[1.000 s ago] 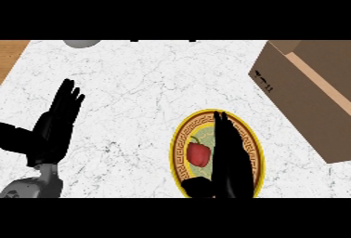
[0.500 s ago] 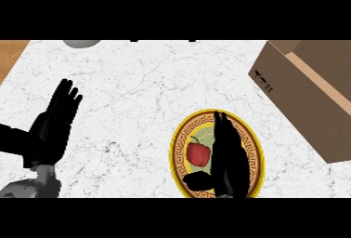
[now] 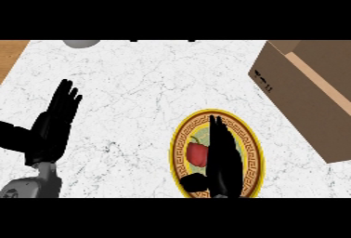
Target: Pick the bell pepper from the plate and place it in the cardboard box
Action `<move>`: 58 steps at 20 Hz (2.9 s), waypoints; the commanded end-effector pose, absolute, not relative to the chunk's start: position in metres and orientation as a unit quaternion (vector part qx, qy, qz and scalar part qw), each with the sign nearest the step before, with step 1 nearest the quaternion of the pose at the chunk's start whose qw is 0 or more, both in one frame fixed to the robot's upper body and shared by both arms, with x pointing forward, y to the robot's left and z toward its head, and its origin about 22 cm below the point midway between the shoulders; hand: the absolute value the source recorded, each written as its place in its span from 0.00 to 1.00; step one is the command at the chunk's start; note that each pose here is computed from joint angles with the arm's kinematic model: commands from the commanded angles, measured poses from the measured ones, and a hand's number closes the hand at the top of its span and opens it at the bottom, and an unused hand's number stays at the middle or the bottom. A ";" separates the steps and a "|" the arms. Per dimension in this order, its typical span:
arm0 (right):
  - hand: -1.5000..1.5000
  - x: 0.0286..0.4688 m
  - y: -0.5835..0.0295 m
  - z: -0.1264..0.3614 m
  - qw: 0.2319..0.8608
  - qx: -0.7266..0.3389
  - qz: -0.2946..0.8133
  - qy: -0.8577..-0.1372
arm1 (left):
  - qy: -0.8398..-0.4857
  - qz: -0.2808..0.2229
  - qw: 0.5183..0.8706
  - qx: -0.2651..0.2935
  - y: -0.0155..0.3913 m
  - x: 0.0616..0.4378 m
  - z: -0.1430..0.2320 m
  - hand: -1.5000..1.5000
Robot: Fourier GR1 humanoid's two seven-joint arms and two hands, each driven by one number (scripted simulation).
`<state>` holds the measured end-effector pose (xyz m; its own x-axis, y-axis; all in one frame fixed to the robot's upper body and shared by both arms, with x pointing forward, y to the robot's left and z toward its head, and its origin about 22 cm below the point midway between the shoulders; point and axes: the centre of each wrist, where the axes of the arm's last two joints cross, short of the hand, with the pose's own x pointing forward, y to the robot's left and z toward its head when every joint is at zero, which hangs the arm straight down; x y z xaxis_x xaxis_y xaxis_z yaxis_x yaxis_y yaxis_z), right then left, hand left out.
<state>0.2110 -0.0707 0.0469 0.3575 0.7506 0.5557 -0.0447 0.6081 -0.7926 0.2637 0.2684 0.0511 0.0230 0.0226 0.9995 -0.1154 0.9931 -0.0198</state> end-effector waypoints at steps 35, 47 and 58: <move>1.00 0.187 -0.041 0.022 0.522 -0.306 0.540 -0.586 | -0.698 0.039 0.714 0.024 0.254 0.257 0.058 0.50; 1.00 0.143 -0.087 0.132 0.367 -0.272 0.584 -0.671 | -0.692 0.053 0.719 0.037 0.265 0.252 0.061 0.50; 1.00 0.165 -0.109 0.210 0.460 -0.377 0.331 -0.733 | -0.697 0.050 0.715 0.030 0.256 0.267 0.052 0.50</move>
